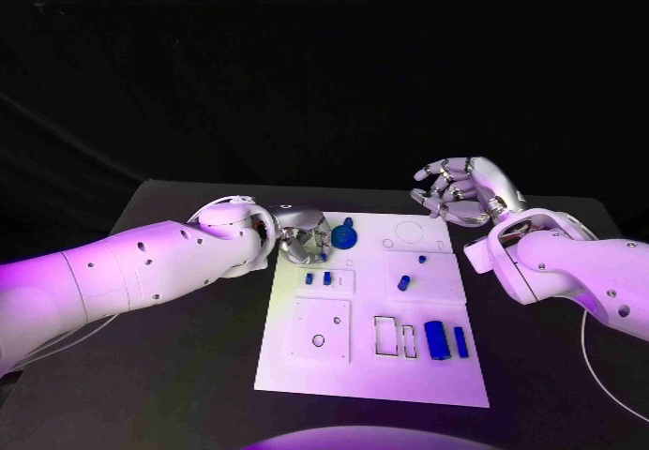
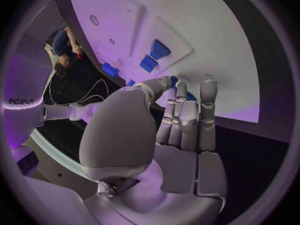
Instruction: Assemble the parts on the task board
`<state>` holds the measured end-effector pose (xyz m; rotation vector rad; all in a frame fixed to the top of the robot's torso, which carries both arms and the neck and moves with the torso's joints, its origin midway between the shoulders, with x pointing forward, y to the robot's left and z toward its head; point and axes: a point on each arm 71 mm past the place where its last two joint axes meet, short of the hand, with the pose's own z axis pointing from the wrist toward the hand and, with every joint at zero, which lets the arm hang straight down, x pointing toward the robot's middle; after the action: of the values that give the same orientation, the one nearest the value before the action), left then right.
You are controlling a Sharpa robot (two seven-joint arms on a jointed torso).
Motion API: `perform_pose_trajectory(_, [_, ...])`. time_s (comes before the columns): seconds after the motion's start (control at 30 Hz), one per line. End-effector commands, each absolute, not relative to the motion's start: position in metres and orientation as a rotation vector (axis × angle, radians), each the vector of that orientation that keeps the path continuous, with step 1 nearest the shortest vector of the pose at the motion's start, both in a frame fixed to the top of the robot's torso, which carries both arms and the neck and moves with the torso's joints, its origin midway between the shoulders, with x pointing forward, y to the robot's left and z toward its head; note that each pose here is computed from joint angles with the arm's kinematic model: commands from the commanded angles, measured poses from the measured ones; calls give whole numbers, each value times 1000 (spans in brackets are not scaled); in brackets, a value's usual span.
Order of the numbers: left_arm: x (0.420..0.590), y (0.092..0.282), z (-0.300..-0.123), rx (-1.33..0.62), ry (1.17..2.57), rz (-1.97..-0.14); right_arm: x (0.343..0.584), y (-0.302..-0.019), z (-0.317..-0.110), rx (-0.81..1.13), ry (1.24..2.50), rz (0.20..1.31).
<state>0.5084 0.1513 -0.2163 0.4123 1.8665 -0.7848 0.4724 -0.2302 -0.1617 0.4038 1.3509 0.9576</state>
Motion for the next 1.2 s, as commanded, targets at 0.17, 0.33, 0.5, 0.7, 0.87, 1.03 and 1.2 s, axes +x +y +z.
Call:
perform_pose_trajectory(0.17, [507, 151, -220, 424, 1909, -770, 472, -231, -162, 407, 1350, 951])
perform_pose_trajectory(0.33, [507, 151, -222, 429, 1924, -761, 472, -231, -162, 411, 1350, 952])
perform_pose_trajectory(0.5, [507, 150, -222, 430, 1929, -757, 472, -231, -162, 416, 1352, 952])
perform_pose_trajectory(0.7, [508, 151, -221, 424, 1911, -758, 473, -231, -162, 419, 1351, 951])
perform_pose_trajectory(0.87, [508, 151, -220, 422, 1897, -760, 473, -232, -162, 423, 1339, 951])
perform_pose_trajectory(1.03, [508, 151, -220, 419, 1891, -761, 473, -232, -161, 431, 1330, 950])
perform_pose_trajectory(1.2, [508, 152, -220, 415, 1887, -758, 474, -233, -161, 442, 1324, 950])
